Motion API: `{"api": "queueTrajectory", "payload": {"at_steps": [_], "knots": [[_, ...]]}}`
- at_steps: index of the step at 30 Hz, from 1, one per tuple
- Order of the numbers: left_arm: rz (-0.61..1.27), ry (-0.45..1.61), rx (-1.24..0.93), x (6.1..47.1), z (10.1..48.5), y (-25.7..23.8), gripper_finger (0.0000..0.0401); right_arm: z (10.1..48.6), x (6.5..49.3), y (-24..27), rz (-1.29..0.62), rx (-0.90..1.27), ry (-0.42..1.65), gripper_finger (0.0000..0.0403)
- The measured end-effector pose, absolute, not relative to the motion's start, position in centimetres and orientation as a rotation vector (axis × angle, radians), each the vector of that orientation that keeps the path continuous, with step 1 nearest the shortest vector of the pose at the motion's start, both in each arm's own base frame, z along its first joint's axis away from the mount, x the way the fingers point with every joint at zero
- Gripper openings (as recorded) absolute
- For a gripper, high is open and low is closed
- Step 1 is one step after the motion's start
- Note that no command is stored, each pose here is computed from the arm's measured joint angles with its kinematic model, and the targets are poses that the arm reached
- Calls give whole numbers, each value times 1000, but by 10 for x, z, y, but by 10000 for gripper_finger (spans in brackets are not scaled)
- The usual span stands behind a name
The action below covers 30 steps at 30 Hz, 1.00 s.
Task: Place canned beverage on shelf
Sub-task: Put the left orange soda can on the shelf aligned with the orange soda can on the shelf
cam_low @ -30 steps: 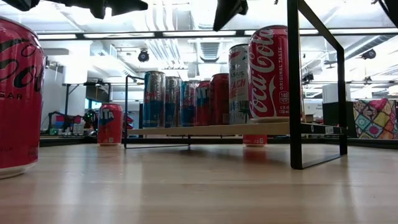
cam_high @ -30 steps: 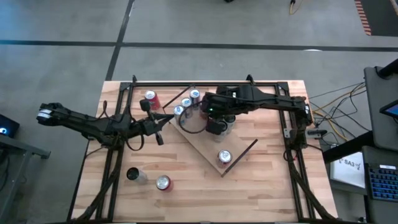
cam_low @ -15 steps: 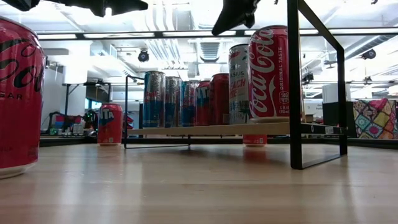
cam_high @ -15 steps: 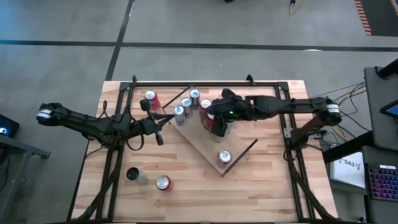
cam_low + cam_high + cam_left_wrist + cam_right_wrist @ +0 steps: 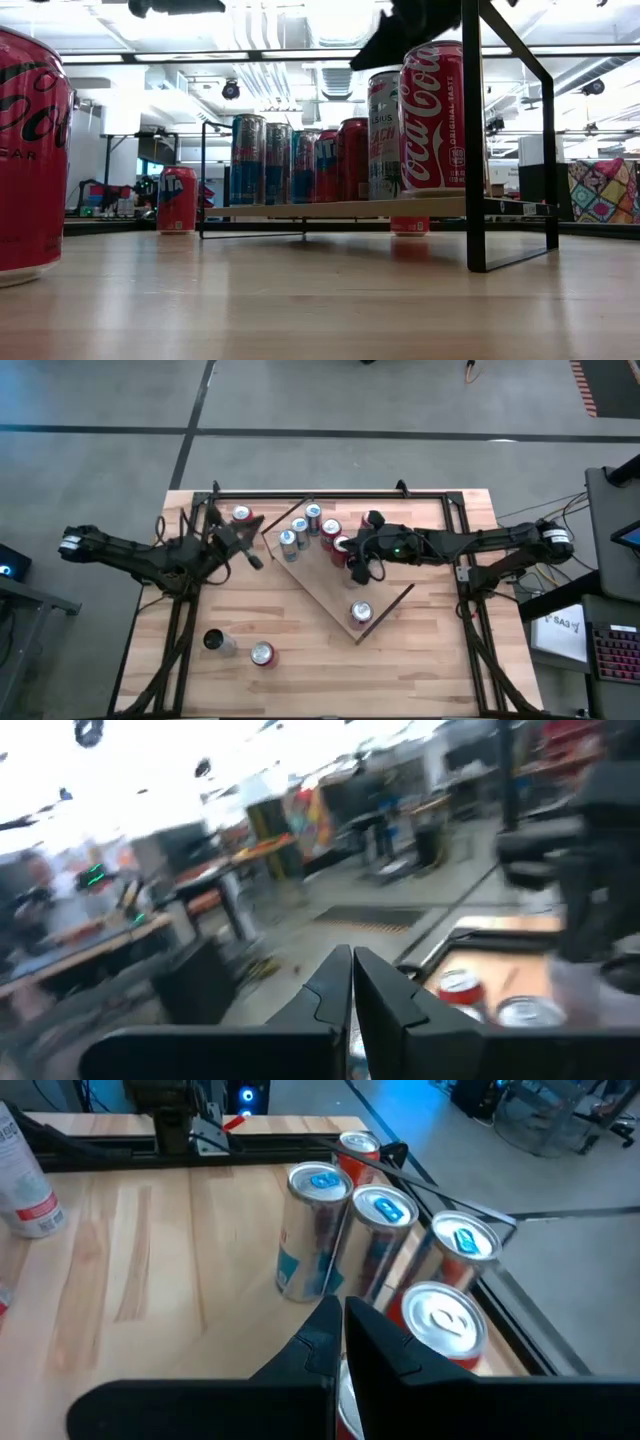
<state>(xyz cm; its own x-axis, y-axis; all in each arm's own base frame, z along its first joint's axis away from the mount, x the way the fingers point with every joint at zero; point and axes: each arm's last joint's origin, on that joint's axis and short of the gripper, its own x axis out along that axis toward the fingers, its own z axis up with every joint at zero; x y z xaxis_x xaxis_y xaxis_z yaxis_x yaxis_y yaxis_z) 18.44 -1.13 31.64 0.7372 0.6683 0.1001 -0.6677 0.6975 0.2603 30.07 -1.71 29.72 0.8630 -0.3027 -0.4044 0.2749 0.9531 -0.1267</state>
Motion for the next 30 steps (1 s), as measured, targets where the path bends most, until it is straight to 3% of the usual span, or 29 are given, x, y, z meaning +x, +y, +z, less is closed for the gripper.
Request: {"api": "queueTrajectory", "payload": {"at_steps": [9, 17, 30], "knots": [[819, 278, 267, 186, 351, 6, 0, 296, 275, -16, -302, -62, 412, 9], [886, 526, 228, 187, 340, 17, 0, 292, 274, -16, -301, -63, 443, 9], [889, 571, 234, 190, 334, 17, 0, 290, 276, -16, -303, -54, 450, 9]]}}
